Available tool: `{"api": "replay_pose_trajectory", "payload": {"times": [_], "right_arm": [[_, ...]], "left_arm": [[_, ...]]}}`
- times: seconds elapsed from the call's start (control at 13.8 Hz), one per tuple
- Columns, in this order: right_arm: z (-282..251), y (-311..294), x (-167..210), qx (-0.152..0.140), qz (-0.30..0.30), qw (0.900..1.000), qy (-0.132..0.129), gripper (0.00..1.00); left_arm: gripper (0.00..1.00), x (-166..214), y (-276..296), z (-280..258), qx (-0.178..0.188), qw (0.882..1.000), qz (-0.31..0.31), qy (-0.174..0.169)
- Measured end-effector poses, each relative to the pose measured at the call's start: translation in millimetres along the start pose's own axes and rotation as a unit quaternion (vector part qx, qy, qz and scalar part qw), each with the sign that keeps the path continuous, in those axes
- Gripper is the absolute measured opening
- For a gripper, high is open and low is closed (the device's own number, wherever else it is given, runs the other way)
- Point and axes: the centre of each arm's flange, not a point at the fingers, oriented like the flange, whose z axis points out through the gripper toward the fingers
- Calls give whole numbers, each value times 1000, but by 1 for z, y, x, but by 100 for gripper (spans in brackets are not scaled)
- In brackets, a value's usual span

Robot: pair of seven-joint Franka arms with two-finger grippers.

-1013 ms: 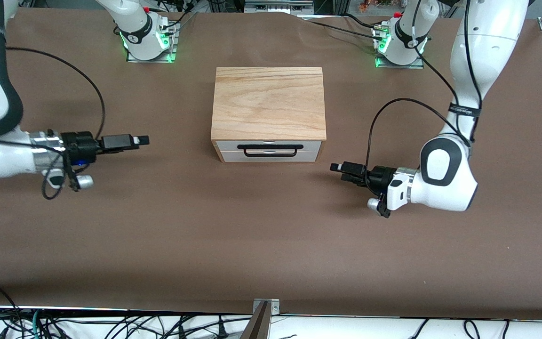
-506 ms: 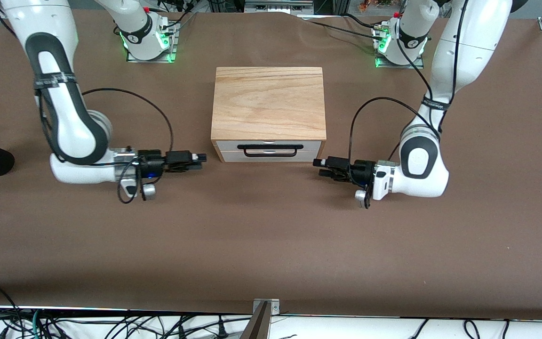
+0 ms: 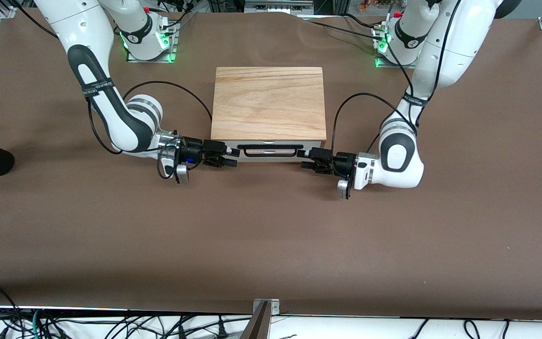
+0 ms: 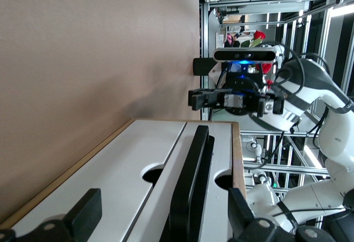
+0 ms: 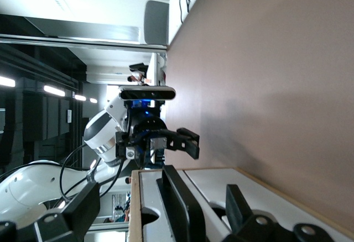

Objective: Pull top drawer with both arms simultaneously
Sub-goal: 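Close the left gripper and the right gripper on the black handle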

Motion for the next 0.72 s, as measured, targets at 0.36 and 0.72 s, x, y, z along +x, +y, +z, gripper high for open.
{"api": "replay_pose_trajectory", "payload": {"times": [0.36, 0.72], "right_arm": [[16, 18, -15, 11, -25, 999, 20, 99], [17, 22, -16, 10, -48, 999, 21, 74]], "left_arm": [[63, -5, -2, 16, -3, 1000, 6, -1], [32, -3, 5, 13, -10, 1000, 13, -1]]}}
